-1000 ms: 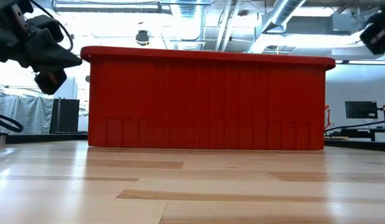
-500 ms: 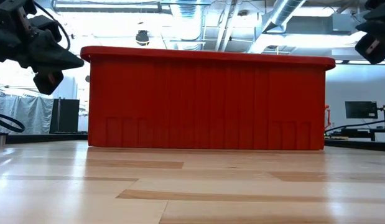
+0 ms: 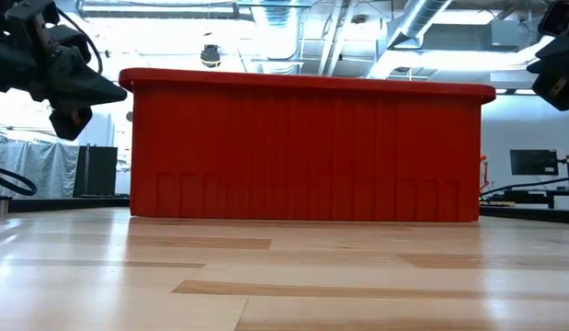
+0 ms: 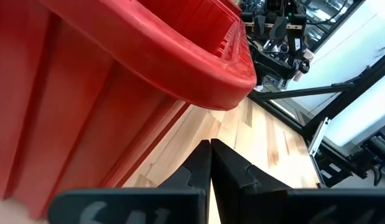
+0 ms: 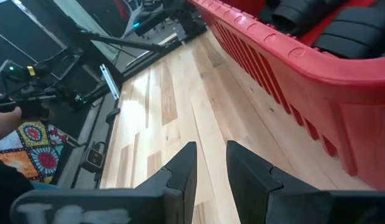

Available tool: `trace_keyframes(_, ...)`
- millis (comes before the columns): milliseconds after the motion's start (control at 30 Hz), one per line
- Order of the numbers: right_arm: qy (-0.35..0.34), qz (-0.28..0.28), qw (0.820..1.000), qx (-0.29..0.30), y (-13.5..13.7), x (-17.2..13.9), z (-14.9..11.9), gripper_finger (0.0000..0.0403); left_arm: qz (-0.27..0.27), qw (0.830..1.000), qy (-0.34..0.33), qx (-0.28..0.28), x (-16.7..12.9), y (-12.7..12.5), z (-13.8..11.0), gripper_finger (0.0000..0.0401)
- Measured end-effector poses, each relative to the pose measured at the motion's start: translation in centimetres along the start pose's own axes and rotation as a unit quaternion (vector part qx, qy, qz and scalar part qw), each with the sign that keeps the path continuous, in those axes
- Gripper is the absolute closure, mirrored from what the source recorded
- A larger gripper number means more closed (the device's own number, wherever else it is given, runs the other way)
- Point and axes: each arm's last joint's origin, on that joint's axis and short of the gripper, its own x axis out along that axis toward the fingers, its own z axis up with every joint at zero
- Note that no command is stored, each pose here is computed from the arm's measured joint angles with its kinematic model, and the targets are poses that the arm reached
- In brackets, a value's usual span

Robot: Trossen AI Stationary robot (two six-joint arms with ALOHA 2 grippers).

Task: Pick and place slides into bin
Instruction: Return to Home Position

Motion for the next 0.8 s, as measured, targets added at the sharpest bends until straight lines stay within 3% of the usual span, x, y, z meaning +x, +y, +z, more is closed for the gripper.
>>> trace_keyframes(800, 0.006, -0.001, 1.000, 0.008, -0.02, 0.00, -0.17, 0.0326, -0.001, 1.000, 0.001, 0.018, 0.00, -0.01, 0.00, 0.0401)
